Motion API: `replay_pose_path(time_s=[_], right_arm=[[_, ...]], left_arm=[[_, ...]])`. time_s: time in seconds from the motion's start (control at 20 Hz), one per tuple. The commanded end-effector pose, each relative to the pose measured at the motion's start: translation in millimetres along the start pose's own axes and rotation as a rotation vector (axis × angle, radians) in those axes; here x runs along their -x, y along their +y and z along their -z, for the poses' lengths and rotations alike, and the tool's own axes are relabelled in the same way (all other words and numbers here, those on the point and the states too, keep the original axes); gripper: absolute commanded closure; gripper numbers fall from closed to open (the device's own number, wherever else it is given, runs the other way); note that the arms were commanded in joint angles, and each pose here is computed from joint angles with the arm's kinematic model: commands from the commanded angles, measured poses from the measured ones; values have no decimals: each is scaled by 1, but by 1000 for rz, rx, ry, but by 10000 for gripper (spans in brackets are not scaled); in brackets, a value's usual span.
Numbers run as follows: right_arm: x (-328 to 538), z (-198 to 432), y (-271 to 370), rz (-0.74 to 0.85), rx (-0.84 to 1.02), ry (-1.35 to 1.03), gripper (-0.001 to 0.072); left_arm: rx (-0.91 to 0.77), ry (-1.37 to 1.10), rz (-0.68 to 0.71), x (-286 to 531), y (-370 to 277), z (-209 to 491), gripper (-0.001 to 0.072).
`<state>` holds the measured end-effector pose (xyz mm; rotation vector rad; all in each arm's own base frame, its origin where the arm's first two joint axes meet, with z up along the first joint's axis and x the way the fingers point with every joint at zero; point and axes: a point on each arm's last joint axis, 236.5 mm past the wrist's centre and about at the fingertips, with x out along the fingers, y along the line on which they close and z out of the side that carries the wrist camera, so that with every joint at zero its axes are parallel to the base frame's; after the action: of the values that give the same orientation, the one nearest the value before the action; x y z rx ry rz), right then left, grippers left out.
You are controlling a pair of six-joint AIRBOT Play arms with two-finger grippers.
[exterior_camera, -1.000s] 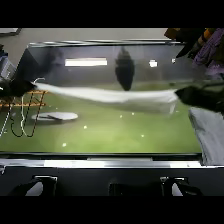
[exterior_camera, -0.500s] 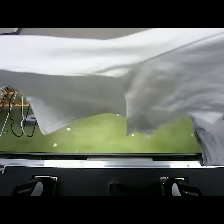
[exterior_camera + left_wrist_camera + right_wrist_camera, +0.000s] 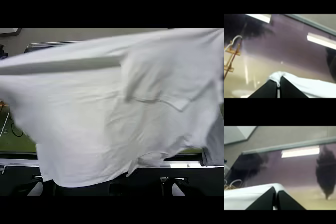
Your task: Fold the clothes and pants, and hang the long-sleeved shirts on hangers.
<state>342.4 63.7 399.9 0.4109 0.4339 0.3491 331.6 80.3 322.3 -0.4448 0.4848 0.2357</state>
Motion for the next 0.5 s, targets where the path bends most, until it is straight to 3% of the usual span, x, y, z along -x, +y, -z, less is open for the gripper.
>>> replay_pose_path(time_s=[0.0,0.25,0.45], right_arm=[[-112,68,-92,66,-185,298,680],[-256,132,-198,152,-313,364,680],[-329,171,-234,195,-343,316,680]], left_arm=[[-1,205,-19,-131,25,49,690],[-33,381,0,-301,14,140,691],[50,483,-34,-371,16,195,691]])
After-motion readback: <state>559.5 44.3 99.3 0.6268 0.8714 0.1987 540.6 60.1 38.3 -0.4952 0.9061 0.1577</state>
